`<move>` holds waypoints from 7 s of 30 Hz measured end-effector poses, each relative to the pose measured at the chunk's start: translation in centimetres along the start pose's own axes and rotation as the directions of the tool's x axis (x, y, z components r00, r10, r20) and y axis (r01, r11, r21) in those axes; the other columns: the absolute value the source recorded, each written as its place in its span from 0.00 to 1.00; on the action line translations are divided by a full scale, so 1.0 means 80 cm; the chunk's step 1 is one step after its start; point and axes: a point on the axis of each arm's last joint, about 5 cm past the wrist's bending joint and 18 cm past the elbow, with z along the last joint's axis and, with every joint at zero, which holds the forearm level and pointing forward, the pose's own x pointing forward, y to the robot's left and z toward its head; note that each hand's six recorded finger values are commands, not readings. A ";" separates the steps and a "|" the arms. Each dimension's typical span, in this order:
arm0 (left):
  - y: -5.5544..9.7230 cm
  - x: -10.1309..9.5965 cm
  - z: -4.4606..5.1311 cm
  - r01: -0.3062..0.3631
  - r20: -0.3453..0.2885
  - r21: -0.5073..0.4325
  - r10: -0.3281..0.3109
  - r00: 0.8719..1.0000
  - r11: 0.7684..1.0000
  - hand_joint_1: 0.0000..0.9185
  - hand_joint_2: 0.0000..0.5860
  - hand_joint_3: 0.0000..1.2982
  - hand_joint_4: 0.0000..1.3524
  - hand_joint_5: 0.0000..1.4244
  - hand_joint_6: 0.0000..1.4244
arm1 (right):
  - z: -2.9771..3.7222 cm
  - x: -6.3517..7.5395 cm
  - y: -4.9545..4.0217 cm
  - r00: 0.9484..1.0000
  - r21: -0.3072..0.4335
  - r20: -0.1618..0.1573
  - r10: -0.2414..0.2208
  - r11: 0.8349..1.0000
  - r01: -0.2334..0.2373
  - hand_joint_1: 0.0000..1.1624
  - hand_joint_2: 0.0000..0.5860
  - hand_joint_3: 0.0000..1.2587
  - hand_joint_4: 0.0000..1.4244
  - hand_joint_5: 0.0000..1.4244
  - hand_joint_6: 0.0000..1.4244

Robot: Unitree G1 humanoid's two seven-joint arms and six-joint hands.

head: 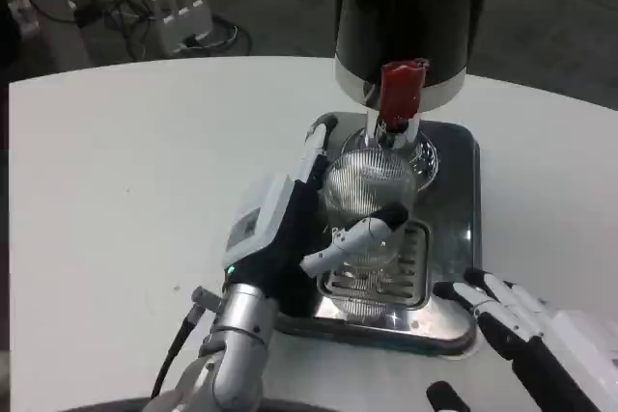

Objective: Grasp the cup under the faucet to collect the drink, then remove the cup.

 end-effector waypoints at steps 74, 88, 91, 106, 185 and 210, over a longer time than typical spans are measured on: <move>0.070 -0.007 0.110 0.122 0.333 -0.440 0.036 0.942 0.890 0.00 0.12 0.14 0.09 0.16 0.13 | -0.0001 -0.006 0.005 0.999 0.060 -0.005 -0.040 0.997 0.041 0.41 0.81 0.11 0.00 0.00 0.00; 0.092 0.001 0.098 0.296 0.416 -0.460 -0.091 0.905 0.837 0.00 0.11 0.09 0.08 0.14 0.11 | 0.0028 -0.005 0.007 0.999 0.068 0.010 -0.040 0.997 0.039 0.41 0.81 0.11 0.00 0.00 0.00; 0.097 0.001 0.100 0.294 0.431 -0.450 -0.083 0.899 0.843 0.00 0.11 0.09 0.10 0.16 0.12 | 0.0042 -0.004 0.008 0.999 0.071 0.019 -0.039 0.997 0.037 0.41 0.81 0.11 0.00 0.00 0.00; 0.111 -0.003 0.098 0.275 0.427 -0.357 -0.106 0.898 0.893 0.00 0.11 0.11 0.12 0.18 0.14 | 0.0054 -0.002 0.007 0.998 0.070 0.034 -0.049 0.996 0.047 0.41 0.81 0.11 0.01 0.00 0.00; 0.113 -0.010 0.103 0.149 0.426 0.248 -0.246 0.871 0.957 0.00 0.16 0.08 0.06 0.11 0.07 | 0.0003 0.001 0.017 0.996 0.145 0.013 -0.085 0.986 0.082 0.53 0.67 0.11 0.03 0.00 0.00; 0.113 -0.009 0.104 0.160 0.424 0.218 -0.241 0.873 0.963 0.00 0.17 0.08 0.06 0.12 0.07 | -0.0336 0.081 0.118 0.916 0.648 -0.222 -0.334 0.652 0.394 0.73 0.31 0.07 0.07 0.06 0.11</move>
